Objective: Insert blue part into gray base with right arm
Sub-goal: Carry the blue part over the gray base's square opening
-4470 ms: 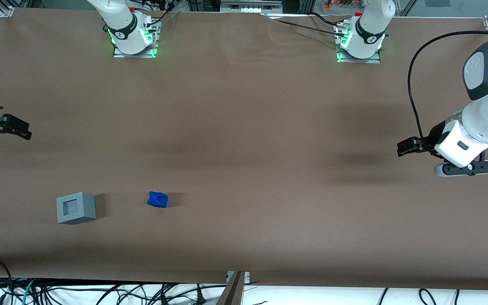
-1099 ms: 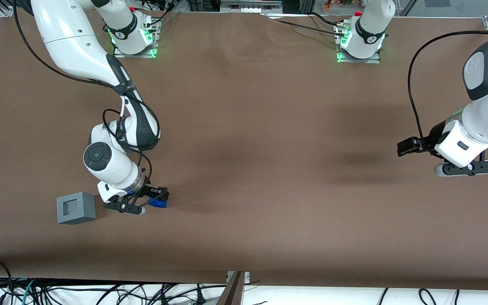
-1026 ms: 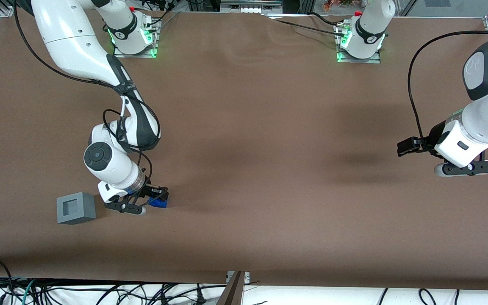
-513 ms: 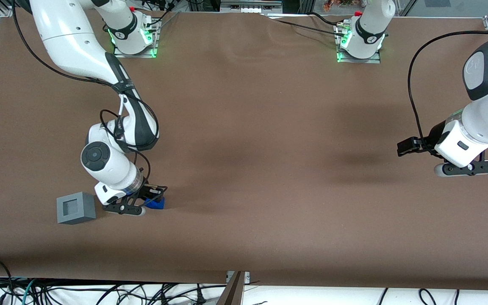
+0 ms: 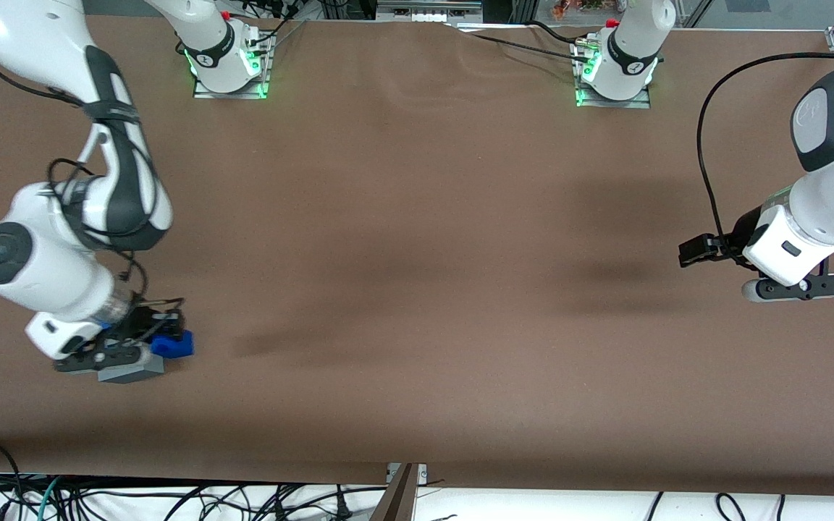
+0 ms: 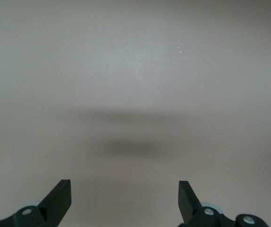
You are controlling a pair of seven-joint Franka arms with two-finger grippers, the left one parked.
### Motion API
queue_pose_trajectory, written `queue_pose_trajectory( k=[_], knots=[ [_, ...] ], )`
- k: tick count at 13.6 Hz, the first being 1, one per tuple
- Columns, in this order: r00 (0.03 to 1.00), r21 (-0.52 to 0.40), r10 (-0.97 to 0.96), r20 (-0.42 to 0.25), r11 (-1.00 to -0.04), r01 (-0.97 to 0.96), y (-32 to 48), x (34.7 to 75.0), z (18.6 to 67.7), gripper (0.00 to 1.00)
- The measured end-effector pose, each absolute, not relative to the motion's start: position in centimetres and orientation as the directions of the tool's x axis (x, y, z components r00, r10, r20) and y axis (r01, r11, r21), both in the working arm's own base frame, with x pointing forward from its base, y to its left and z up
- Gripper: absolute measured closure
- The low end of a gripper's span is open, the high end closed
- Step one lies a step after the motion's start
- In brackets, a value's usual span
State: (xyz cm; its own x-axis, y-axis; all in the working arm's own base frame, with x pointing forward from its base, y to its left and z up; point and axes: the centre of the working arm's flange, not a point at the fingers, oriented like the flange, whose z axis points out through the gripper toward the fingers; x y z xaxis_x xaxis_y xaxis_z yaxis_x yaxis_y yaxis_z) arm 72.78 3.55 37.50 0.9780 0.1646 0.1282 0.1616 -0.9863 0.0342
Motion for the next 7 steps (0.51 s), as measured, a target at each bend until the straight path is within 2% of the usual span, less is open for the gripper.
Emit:
queue_pose_trajectory(
  k=[3, 7],
  knots=[
    [0.971, 0.046, 0.211, 0.112, -0.977, 0.207, -1.8, 72.7, 36.9, 0.50],
    [0.961, 0.052, 0.258, 0.097, -0.966, 0.254, -4.4, 72.6, 36.1, 0.50]
  ],
)
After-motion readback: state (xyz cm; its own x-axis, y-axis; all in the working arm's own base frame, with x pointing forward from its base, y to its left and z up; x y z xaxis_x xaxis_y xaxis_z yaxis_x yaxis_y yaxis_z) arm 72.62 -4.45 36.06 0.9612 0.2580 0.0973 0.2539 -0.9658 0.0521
